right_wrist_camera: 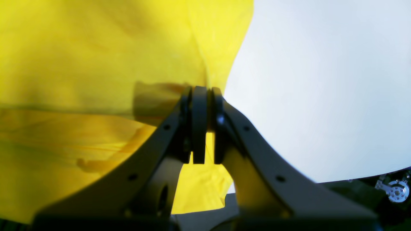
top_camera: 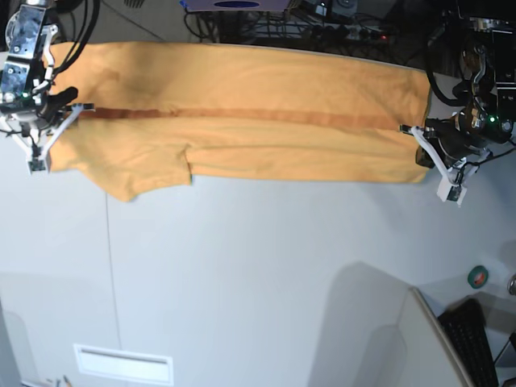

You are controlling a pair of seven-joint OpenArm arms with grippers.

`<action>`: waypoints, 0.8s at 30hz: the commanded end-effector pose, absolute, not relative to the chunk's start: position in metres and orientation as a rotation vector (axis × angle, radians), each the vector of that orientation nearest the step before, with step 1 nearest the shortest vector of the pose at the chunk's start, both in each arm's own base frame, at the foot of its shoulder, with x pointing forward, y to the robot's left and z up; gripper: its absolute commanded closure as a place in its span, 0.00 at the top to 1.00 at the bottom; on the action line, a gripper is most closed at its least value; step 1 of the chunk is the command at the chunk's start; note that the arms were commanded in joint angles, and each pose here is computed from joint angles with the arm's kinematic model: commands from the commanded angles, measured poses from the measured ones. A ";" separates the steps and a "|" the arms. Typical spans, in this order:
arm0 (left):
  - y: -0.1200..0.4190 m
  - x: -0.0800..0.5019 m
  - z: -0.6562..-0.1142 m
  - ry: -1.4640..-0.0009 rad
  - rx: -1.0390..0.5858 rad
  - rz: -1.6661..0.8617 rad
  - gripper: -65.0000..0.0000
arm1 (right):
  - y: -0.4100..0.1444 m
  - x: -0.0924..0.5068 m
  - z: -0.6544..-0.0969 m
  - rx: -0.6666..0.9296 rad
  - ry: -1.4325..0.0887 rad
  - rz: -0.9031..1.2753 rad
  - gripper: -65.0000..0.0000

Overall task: Layout the t-shirt on the table in an organized manner, then fold the t-shirt properly
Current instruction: 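Fold the shirt lengthwise with both grippers, lifting its edge over the middle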

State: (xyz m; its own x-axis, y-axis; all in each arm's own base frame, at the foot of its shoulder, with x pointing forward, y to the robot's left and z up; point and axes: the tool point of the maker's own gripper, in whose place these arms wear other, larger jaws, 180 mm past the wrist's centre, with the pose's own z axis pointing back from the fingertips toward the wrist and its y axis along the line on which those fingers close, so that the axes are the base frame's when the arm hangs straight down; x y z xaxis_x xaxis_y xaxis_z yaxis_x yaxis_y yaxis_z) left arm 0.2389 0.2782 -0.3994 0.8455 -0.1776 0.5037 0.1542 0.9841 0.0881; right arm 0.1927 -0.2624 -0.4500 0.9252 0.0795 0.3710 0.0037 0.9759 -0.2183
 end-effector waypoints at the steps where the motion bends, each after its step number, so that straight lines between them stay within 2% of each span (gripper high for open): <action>1: 0.282 0.243 -0.392 -0.559 0.063 -0.182 0.00 | -0.268 0.192 -0.448 -0.234 -0.382 0.039 0.00; 8: 0.284 0.229 -0.408 -0.509 0.050 -0.158 0.00 | -0.267 0.181 -0.464 -0.215 -0.329 0.031 0.00; 24: 0.286 0.219 -0.415 -0.475 0.052 -0.156 0.00 | -0.269 0.186 -0.462 -0.221 -0.333 0.022 0.00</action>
